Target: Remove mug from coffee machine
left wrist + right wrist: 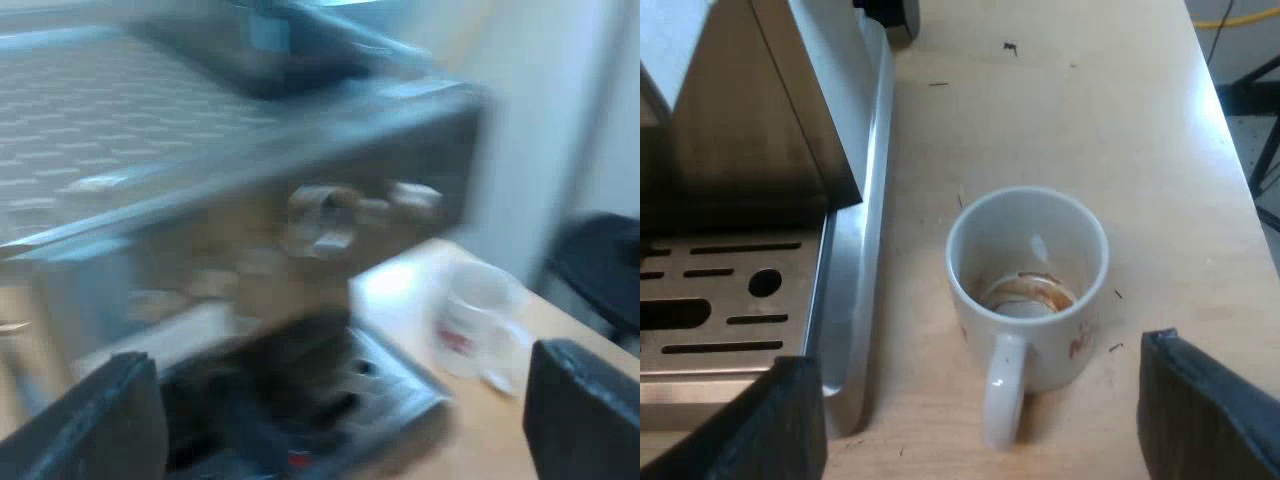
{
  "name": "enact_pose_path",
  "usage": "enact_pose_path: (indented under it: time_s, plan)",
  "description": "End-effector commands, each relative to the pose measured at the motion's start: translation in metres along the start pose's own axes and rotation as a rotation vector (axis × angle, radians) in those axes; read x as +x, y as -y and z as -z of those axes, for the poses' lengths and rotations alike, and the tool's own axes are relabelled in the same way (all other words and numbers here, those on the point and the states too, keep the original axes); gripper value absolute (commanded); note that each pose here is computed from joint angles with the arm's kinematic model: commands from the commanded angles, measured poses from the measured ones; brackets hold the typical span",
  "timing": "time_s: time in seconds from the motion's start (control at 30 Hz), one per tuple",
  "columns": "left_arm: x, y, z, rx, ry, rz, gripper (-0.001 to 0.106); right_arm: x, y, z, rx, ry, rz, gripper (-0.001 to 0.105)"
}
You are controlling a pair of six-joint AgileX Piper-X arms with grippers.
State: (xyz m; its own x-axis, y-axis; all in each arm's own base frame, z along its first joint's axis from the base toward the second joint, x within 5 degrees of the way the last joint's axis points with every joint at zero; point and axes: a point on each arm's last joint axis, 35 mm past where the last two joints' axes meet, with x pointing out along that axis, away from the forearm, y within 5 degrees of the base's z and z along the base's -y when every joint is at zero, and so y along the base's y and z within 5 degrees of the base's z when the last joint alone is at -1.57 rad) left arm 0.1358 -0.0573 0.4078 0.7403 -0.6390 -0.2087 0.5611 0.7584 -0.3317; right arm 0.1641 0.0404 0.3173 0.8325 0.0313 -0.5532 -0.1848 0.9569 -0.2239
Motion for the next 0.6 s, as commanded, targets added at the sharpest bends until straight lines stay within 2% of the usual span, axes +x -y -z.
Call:
enact_pose_path:
  time_s: [0.03, 0.13, 0.23, 0.3, 0.4, 0.5, 0.6]
  plan:
    - [-0.005, -0.01, -0.006, -0.028, 0.036, -0.065, 0.087, 0.006, 0.001, -0.008, -0.023, -0.019, -0.004, 0.066]
    - [-0.009, -0.017, -0.006, -0.044, 0.044, -0.124, 0.087, 0.016, 0.004, -0.01, -0.002, -0.05, -0.028, 0.066]
    - [-0.011, -0.021, -0.002, -0.071, 0.014, -0.169, 0.087, 0.025, 0.016, -0.006, 0.041, -0.088, -0.014, 0.066]
    - [-0.011, -0.024, 0.001, -0.088, -0.008, -0.201, 0.087, 0.027, 0.031, -0.002, 0.09, -0.107, 0.044, 0.066]
    - [-0.014, -0.029, 0.008, -0.11, -0.057, -0.3, 0.087, 0.024, 0.044, 0.002, 0.119, -0.115, 0.096, 0.066]
    - [-0.017, -0.035, 0.014, -0.112, -0.096, -0.394, 0.087, 0.014, 0.059, 0.01, 0.119, -0.152, 0.162, 0.066]
    - [-0.02, -0.038, 0.017, -0.093, -0.127, -0.44, 0.087, 0.001, 0.06, 0.014, 0.039, -0.162, 0.169, 0.066]
